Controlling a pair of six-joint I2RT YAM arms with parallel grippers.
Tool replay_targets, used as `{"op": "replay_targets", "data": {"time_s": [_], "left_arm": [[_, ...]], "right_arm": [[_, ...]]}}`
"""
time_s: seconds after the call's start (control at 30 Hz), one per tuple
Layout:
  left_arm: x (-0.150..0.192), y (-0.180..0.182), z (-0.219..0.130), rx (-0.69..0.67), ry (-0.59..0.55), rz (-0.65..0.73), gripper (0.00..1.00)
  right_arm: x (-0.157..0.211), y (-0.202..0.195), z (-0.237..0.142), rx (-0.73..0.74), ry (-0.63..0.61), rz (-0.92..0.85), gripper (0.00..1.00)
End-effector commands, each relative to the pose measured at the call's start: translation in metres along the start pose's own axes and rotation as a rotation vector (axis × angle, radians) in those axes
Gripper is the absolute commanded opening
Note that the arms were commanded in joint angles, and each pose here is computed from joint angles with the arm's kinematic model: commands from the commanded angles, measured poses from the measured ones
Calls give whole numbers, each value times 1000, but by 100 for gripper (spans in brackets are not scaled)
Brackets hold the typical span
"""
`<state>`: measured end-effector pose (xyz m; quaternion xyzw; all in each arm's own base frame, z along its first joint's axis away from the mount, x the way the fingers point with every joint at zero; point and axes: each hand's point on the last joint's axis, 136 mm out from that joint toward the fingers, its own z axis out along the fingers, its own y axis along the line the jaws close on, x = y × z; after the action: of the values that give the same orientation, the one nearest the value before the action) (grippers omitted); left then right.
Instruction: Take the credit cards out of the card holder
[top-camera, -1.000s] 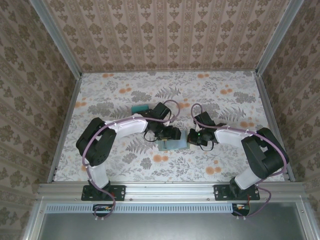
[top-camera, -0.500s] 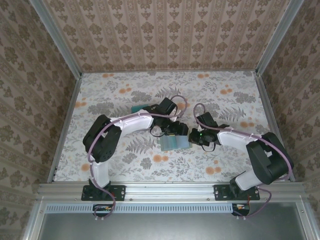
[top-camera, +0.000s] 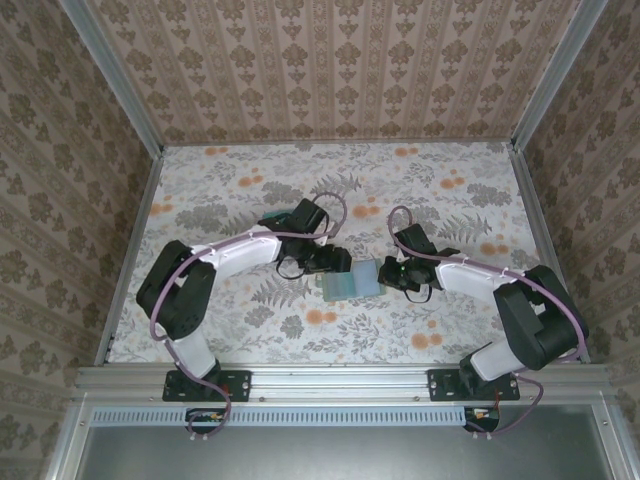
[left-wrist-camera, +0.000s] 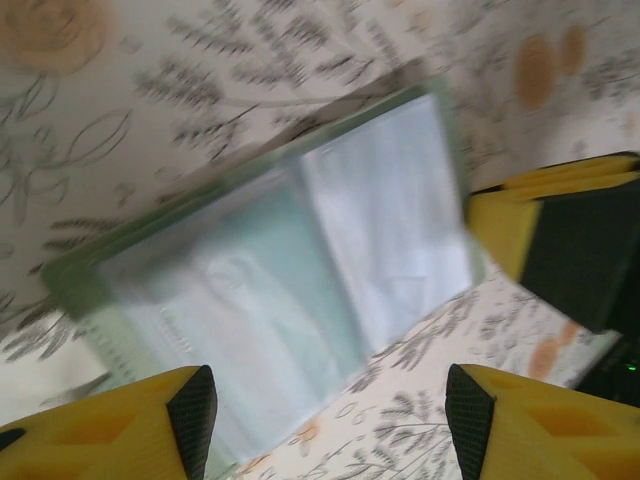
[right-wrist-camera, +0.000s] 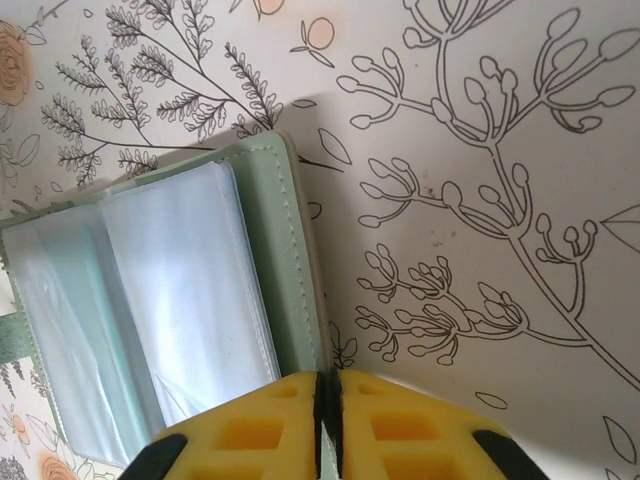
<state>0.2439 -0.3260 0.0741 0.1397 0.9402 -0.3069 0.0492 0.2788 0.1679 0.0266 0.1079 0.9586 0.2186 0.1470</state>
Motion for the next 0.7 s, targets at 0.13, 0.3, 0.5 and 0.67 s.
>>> {"op": "replay_targets", "data": {"time_s": [0.13,0.3,0.5,0.67], "left_arm": [[17,21,13,-66,45,-61,65],[17,17,16,-62,52,-50,64],[19,11,23,-43,72,-43,61],[17,6,20,-45,55,-27,61]], "right_arm": [[7,-1,3,-10,30,-2,11],[9,-1,2,-10,29,1,11],[10,0,3,-17,33,0,11],[11,1,4,-19,37,-1,11]]}}
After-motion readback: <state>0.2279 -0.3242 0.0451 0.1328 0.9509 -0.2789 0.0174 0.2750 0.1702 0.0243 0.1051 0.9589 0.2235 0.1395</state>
